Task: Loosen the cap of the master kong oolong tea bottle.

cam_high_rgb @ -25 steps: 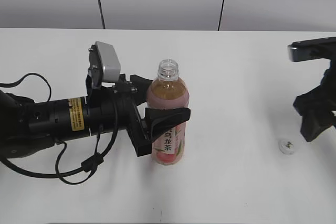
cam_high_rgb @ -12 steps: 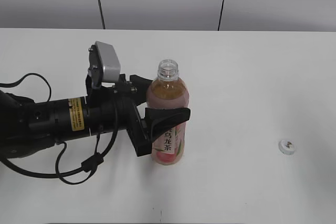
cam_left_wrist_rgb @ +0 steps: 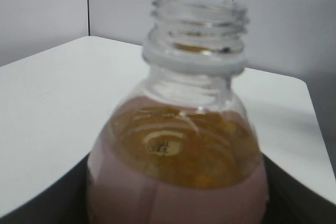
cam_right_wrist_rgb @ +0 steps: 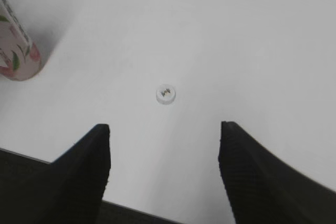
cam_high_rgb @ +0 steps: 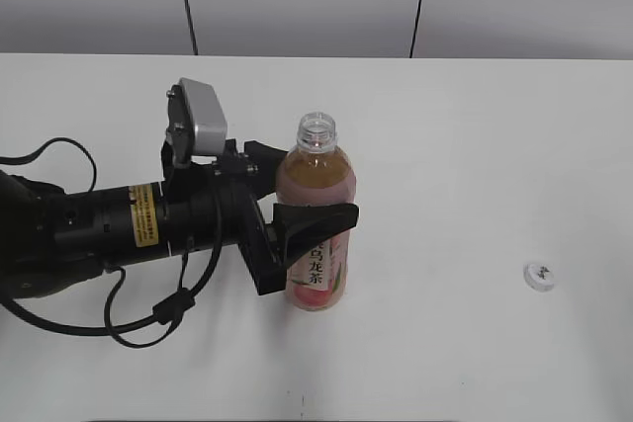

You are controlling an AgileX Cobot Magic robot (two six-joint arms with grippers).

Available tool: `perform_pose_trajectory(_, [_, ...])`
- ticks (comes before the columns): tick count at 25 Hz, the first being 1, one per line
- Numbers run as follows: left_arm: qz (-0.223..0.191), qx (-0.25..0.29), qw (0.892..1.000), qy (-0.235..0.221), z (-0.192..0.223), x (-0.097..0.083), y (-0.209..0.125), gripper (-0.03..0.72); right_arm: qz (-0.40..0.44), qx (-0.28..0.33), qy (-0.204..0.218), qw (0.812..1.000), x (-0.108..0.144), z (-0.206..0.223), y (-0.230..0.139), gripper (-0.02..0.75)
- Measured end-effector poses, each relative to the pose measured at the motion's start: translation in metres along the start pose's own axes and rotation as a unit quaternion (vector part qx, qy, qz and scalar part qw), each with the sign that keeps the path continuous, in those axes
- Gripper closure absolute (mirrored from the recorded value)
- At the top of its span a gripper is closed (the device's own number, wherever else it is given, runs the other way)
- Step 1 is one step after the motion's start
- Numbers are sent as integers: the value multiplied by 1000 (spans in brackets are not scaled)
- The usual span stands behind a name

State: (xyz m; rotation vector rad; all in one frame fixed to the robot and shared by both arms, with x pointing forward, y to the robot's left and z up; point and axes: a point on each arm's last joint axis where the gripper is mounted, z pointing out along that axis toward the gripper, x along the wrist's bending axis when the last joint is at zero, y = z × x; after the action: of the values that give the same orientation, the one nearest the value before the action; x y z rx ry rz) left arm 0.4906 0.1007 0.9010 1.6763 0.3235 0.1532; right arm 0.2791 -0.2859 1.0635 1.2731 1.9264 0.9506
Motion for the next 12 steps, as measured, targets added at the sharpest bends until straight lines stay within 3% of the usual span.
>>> perform_pose_trajectory(7, [0, 0, 1000, 0, 0, 0, 0, 230, 9, -26, 14, 1000, 5, -16, -7, 245])
perform_pose_trajectory(12, [0, 0, 1000, 0, 0, 0, 0, 230, 9, 31, 28, 999, 8, -15, -18, 245])
